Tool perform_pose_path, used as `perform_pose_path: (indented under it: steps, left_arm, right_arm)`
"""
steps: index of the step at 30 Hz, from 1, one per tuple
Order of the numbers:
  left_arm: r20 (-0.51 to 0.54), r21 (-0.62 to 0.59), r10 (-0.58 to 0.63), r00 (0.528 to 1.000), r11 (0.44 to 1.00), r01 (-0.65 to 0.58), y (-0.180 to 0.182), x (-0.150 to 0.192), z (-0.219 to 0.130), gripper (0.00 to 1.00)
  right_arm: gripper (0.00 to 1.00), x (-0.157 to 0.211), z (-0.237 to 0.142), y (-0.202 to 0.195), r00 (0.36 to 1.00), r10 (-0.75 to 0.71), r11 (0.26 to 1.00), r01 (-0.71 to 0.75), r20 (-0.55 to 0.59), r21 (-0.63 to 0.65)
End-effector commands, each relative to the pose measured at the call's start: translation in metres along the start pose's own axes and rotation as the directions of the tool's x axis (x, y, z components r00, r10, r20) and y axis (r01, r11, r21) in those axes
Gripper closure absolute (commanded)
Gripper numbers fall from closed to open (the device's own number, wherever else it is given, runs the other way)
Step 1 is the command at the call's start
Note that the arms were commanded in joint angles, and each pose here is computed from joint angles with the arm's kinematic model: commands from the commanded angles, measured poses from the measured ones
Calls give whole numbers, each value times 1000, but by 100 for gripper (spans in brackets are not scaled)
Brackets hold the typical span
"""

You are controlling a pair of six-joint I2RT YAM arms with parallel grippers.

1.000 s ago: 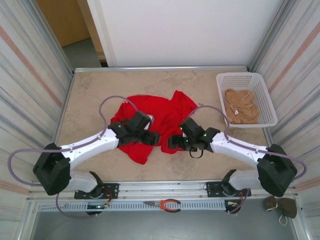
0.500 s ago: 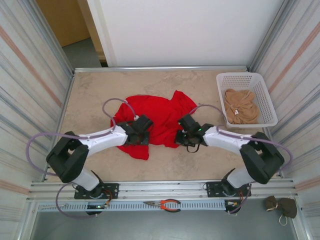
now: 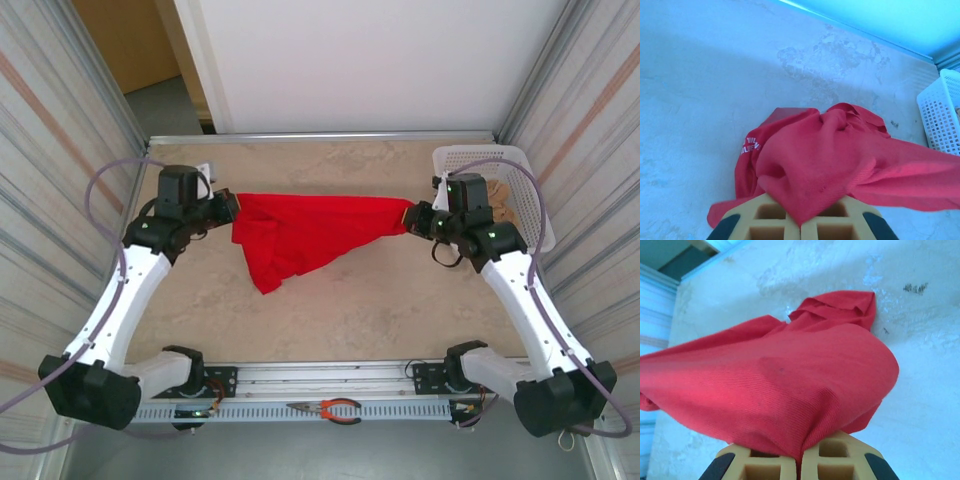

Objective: Fold the inside-out t-shirt

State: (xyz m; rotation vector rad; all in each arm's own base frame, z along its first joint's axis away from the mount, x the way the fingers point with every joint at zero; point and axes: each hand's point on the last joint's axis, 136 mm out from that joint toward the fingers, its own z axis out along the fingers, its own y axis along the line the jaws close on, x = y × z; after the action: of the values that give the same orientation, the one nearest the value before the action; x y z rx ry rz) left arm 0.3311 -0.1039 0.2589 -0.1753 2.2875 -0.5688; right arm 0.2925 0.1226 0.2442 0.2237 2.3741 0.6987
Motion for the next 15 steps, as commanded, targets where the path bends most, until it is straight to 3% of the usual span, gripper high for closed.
perform_pose_path:
  steps: [1, 5, 8, 9, 12, 15]
  left_arm:
    - [-75, -5, -13, 997, 1000, 12, 19, 6, 9, 100]
    - [-116, -22, -25, 993, 1000, 22, 43, -9, 44, 97]
    - [-142, 2, 3, 990, 1000, -2, 39, -16, 63, 53]
    - [-139, 8, 15, 990, 1000, -14, 36, -16, 66, 45]
    - [-117, 43, 81, 990, 996, -76, 12, -4, 64, 35]
    - [-96, 95, 182, 979, 980, -173, -25, 29, 62, 33]
  right_arm:
    - [100, 27, 4, -17, 996, -1, 999, 4, -93, 32]
    - [100, 37, 15, -6, 990, 34, 997, -42, -134, -62]
    - [100, 35, 18, 5, 987, 35, 992, -53, -156, -111]
    - [100, 33, 18, 8, 987, 34, 992, -53, -155, -118]
    - [100, 26, 16, 17, 989, 24, 988, -46, -148, -147]
    - [100, 20, 15, 25, 989, 18, 984, -43, -143, -174]
